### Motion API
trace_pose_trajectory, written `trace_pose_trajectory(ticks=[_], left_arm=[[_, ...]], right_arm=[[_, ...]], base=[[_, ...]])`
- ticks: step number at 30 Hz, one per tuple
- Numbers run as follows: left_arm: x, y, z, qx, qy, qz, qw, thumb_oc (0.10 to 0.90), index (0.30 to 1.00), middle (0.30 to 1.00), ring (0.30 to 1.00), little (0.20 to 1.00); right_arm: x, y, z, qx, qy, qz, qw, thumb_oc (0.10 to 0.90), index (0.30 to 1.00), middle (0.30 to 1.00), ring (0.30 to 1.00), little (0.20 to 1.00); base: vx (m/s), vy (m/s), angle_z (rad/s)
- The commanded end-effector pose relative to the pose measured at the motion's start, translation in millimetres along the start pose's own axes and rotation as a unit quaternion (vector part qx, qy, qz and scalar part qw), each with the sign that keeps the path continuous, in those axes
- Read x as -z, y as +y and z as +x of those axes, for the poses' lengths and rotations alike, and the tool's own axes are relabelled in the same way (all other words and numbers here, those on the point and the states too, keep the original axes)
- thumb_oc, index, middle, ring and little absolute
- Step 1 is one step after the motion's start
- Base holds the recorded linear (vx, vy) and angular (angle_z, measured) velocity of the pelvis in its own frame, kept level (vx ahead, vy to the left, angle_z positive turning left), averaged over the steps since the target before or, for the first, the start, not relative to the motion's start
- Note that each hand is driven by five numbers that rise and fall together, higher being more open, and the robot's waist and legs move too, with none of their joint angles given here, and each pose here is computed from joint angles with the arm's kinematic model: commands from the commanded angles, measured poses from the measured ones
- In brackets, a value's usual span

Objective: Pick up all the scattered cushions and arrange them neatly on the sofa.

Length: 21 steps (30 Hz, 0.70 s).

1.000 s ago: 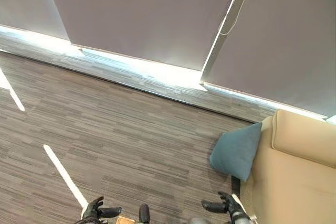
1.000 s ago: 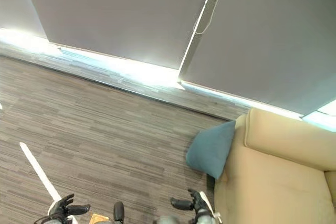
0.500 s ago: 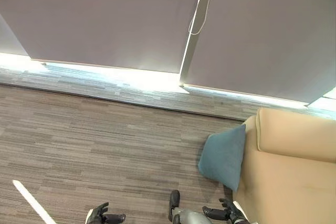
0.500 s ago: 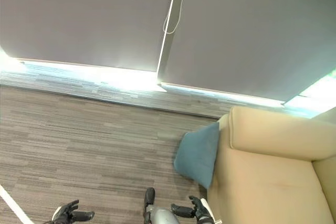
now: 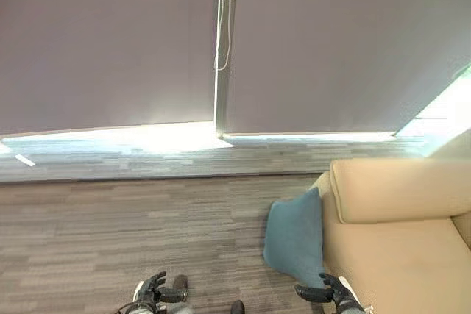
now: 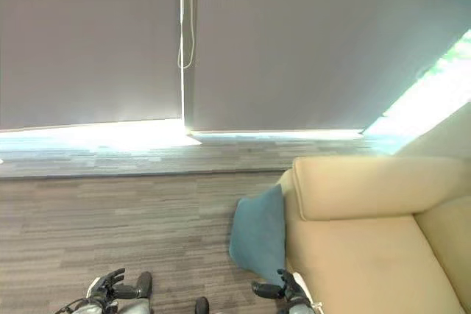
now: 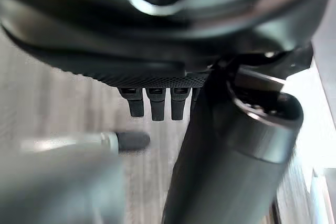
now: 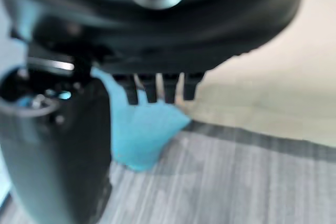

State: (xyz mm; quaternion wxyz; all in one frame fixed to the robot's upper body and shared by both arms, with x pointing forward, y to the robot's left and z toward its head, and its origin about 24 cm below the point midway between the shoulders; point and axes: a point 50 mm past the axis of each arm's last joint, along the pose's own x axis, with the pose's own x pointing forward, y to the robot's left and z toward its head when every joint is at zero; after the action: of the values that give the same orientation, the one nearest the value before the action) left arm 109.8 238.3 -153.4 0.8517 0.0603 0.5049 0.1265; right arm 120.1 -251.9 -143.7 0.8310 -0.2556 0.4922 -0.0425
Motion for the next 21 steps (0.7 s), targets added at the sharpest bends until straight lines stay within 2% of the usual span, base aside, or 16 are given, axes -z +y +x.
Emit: trace_pose_trajectory(ticks=[1, 7, 13, 21], left_arm=[[-9.4, 19.7, 0.8, -0.018, -0.026, 0.019, 0.999, 0.800, 0.900, 0.900, 0.900, 0.900], [-19.2, 30.5, 1.4, -0.033, -0.044, 0.024, 0.998, 0.800, 0.900, 0.900, 0.900, 0.900], [-18.4, 34.5, 1.6, -0.044, -0.039, 0.014, 0.998, 0.800, 0.900, 0.900, 0.900, 0.900], [-25.5, 20.3, 1.5, -0.010, -0.061, 0.030, 0.998, 0.800, 0.900, 0.900, 0.900, 0.900]], right_arm=[[-12.6, -2.8, 1.2, 0.014, -0.031, 0.004, 0.999, 0.800, 0.900, 0.900, 0.900, 0.900], [-25.1, 7.0, 1.3, -0.004, -0.051, -0.010, 0.999, 0.800, 0.900, 0.900, 0.900, 0.900], [-42.0, 2.8, 4.0, 0.002, -0.079, -0.028, 0.996, 0.800, 0.900, 0.900, 0.900, 0.900], [-31.1, -5.2, 2.5, 0.014, -0.072, -0.019, 0.997, 0.800, 0.900, 0.900, 0.900, 0.900]], base=[[0.22, 0.219, -1.07], [0.11, 0.205, -0.98], [0.25, 0.082, -1.41], [0.17, -0.092, 0.02]])
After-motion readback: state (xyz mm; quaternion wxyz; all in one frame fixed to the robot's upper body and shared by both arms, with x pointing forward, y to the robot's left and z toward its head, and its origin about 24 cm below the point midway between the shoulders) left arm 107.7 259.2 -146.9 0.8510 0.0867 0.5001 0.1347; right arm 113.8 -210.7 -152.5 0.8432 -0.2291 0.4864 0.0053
